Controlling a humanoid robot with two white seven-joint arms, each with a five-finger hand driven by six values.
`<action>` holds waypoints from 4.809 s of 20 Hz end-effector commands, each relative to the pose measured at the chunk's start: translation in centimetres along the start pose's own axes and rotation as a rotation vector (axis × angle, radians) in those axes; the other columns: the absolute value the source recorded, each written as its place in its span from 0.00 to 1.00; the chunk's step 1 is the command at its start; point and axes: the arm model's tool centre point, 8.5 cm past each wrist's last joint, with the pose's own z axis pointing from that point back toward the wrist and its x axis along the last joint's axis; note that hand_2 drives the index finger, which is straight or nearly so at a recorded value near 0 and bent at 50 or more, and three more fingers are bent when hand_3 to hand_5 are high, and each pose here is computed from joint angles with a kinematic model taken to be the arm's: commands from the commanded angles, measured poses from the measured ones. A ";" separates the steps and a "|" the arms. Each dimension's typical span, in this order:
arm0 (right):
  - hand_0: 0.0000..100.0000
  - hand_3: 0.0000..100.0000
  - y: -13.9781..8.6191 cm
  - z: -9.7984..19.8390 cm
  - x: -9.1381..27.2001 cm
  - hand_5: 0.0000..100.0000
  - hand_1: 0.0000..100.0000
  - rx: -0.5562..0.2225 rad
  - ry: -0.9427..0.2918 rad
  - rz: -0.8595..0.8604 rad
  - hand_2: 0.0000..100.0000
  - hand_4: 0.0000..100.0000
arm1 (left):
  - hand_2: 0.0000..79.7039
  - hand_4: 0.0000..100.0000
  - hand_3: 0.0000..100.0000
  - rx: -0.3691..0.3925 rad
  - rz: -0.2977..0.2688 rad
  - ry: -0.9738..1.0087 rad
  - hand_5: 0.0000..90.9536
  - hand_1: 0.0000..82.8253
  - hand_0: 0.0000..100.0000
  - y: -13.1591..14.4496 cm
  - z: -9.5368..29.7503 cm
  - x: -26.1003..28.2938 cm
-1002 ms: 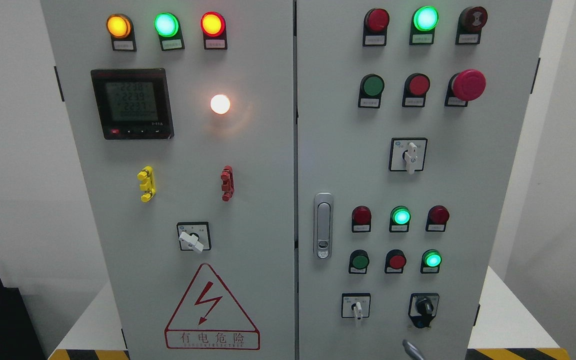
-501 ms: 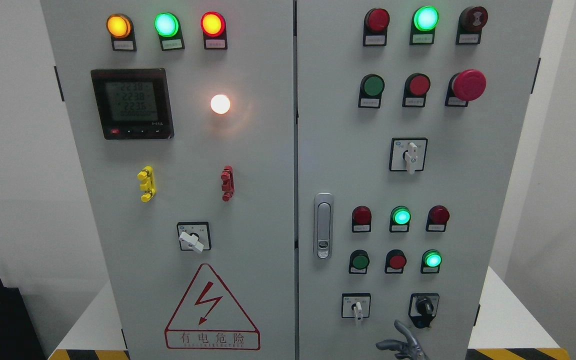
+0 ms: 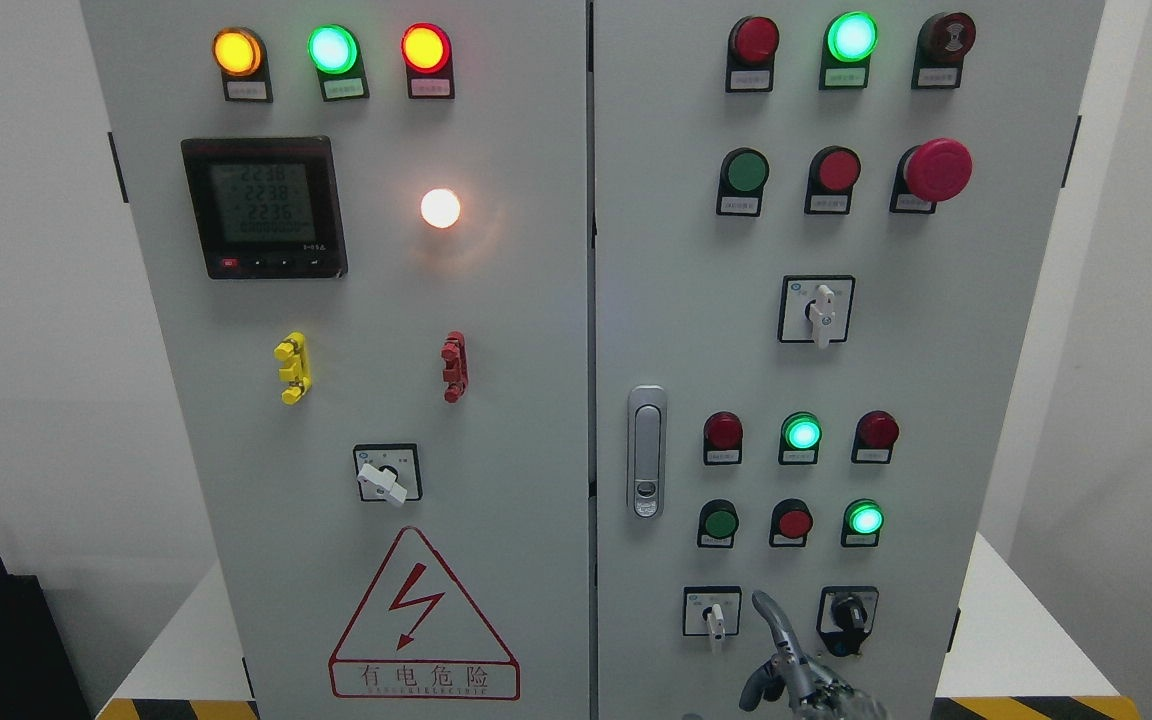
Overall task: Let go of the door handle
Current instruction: 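Raise the right hand toward the silver lever handle on the cabinet door, then close the right hand fingers around the lower end of the handle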
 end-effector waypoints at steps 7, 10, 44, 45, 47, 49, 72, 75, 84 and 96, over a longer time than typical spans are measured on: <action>0.29 1.00 1.7 -2.3 2.9 1.00 0.49 0.042 -0.077 0.234 0.00 1.00 | 0.00 0.00 0.00 0.003 0.013 0.015 0.00 0.47 0.12 0.1 0.1 -0.6; 0.29 1.00 1.7 -3.8 2.7 1.00 0.49 0.023 -0.071 0.249 0.00 1.00 | 0.00 0.00 0.00 0.003 0.013 0.015 0.00 0.47 0.12 0.1 0.1 -0.6; 0.38 1.00 4.7 -8.1 2.3 1.00 0.50 0.119 -0.015 0.264 0.06 1.00 | 0.00 0.00 0.00 0.003 0.013 0.015 0.00 0.47 0.12 0.1 0.1 -0.6; 0.38 1.00 4.7 -8.1 2.3 1.00 0.50 0.119 -0.013 0.265 0.06 1.00 | 0.00 0.00 0.00 0.003 0.013 0.015 0.00 0.47 0.12 0.1 0.1 -0.6; 0.38 1.00 4.7 -8.3 2.2 1.00 0.49 0.117 -0.013 0.268 0.06 1.00 | 0.00 0.00 0.00 0.003 0.013 0.015 0.00 0.47 0.12 0.1 0.1 -0.6; 0.38 1.00 4.7 -8.2 2.0 1.00 0.49 0.117 -0.009 0.268 0.06 1.00 | 0.00 0.00 0.00 0.003 0.013 0.015 0.00 0.47 0.12 0.1 0.1 -0.6; 0.38 1.00 4.6 -7.7 1.2 1.00 0.48 0.118 0.015 0.273 0.08 1.00 | 0.00 0.00 0.00 0.003 0.013 0.015 0.00 0.47 0.12 0.1 0.1 -0.6; 0.38 1.00 4.7 -7.6 1.1 1.00 0.48 0.124 0.017 0.273 0.09 1.00 | 0.00 0.00 0.00 0.003 0.013 0.014 0.00 0.47 0.12 0.1 0.1 -0.6; 0.37 1.00 5.0 -7.3 1.1 1.00 0.48 0.135 0.021 0.270 0.09 1.00 | 0.00 0.00 0.00 0.002 0.013 0.014 0.00 0.47 0.12 0.0 0.1 -0.6; 0.37 1.00 3.6 -8.1 1.8 1.00 0.47 0.071 -0.007 0.255 0.10 1.00 | 0.00 0.00 0.00 0.003 0.013 0.015 0.00 0.47 0.12 0.1 0.1 -0.6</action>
